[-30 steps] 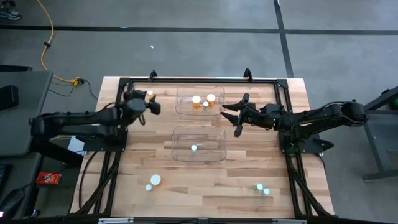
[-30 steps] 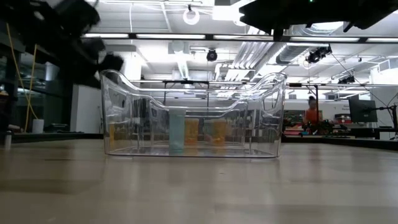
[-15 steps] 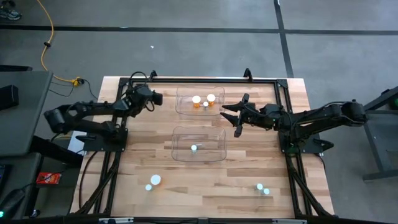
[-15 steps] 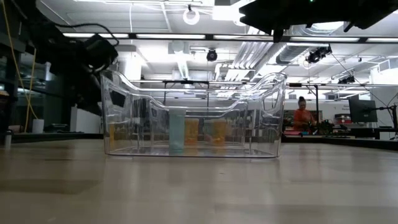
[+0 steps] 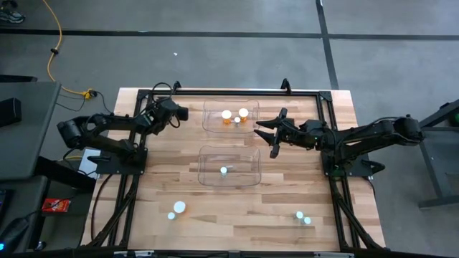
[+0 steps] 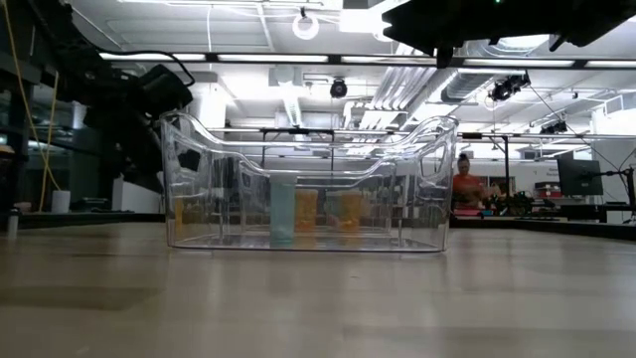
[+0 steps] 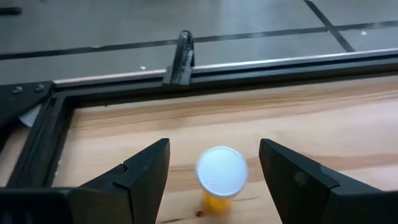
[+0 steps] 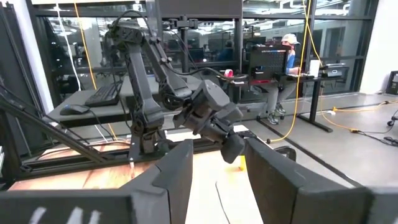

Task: Pick and place medicine bottles into bin by pill shape (circle, oval)
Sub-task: Put the orange tablet bottle into the bottom transparent bin

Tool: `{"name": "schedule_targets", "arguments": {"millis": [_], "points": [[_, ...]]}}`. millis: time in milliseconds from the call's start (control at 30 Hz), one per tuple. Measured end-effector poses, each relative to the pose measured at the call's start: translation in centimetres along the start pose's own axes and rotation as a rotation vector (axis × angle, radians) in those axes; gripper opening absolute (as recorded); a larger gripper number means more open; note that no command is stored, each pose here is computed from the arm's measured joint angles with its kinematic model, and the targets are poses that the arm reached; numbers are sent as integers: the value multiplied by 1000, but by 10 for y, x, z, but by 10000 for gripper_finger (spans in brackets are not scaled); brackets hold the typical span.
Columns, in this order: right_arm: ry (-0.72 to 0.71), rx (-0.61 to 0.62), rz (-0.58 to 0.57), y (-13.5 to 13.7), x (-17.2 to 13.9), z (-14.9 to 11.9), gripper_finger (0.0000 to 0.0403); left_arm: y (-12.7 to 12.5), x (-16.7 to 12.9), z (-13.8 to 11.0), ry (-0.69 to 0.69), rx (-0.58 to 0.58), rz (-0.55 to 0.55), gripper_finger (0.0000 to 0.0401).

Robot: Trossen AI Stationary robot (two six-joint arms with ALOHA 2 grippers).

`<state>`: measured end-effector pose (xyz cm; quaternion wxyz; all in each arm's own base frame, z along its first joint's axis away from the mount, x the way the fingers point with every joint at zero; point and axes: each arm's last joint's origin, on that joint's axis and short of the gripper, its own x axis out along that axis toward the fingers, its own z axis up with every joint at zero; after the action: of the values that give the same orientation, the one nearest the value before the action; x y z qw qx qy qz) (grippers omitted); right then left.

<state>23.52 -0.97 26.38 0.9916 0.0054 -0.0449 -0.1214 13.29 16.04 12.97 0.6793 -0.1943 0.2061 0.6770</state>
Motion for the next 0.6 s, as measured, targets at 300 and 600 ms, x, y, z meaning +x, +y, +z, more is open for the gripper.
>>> {"name": "schedule_targets", "arguments": {"millis": [300,600], "points": [[0,1,0,0,0,0,138,-1,0,-1,10,7,-9,239],[-1,2,0,0,0,0,138,-4,3,-7,17,52,15,239]]}}
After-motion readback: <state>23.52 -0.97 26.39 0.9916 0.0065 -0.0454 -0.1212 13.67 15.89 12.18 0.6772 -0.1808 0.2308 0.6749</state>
